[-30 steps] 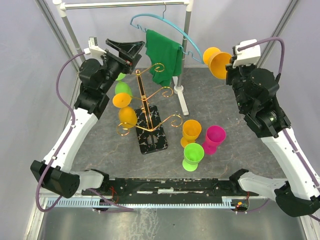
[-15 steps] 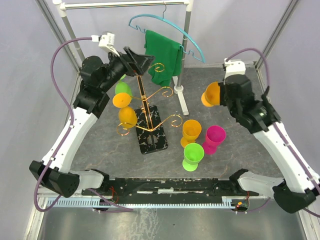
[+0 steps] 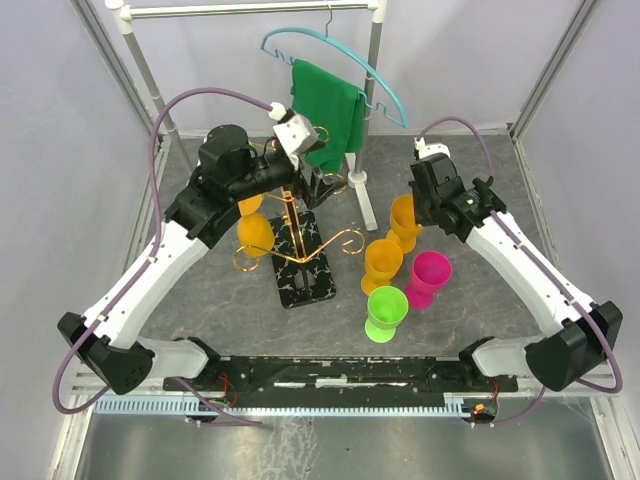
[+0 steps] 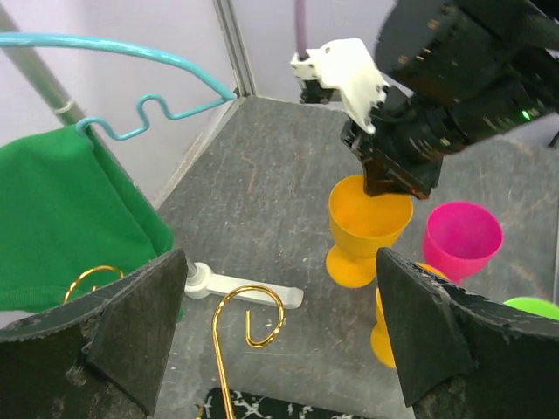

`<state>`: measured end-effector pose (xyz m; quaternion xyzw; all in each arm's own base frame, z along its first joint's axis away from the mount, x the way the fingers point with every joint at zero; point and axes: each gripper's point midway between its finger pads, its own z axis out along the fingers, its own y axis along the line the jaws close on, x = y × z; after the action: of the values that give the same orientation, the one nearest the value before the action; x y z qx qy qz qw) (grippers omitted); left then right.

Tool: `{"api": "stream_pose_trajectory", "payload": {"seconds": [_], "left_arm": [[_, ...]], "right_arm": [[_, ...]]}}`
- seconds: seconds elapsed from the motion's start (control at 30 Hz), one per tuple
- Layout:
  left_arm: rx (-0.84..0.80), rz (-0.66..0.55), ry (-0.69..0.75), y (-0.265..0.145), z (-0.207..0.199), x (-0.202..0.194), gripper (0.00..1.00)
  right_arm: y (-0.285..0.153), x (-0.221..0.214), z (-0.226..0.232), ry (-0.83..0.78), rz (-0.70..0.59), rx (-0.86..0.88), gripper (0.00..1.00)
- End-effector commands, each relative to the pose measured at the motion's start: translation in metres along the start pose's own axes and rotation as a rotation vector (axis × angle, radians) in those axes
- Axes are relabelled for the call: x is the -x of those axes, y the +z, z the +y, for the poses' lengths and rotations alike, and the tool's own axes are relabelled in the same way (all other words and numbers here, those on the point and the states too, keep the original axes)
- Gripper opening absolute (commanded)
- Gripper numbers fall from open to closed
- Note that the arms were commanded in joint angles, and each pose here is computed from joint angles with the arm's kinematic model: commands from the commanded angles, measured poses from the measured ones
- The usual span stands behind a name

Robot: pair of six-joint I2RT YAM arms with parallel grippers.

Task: Place the wine glass upside down on the wine glass rack
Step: Place the wine glass at the center of the board.

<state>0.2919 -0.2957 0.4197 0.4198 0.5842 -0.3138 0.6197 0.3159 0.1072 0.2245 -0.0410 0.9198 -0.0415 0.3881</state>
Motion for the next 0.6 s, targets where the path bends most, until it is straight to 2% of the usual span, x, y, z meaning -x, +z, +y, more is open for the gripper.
{"api": "stream_pose_trajectory", "payload": {"seconds": [0.0, 0.2, 0.57], "left_arm": [[-0.099, -0.005, 0.22, 0.003, -0.022, 0.011, 0.95], [-0.165, 0.028, 0.295, 0.019, -0.048, 0.007, 0.95], [-0.241, 0.119, 0.326, 0.054, -0.082, -0.018, 0.95]], "right_arm": [[0.013, 0.002, 0.004, 0.062, 0.005, 0.03, 0.01], [0.03, -0.009, 0.012, 0.08, 0.053, 0.06, 0.01], [0.045, -0.025, 0.01, 0.087, 0.105, 0.056, 0.06]]}}
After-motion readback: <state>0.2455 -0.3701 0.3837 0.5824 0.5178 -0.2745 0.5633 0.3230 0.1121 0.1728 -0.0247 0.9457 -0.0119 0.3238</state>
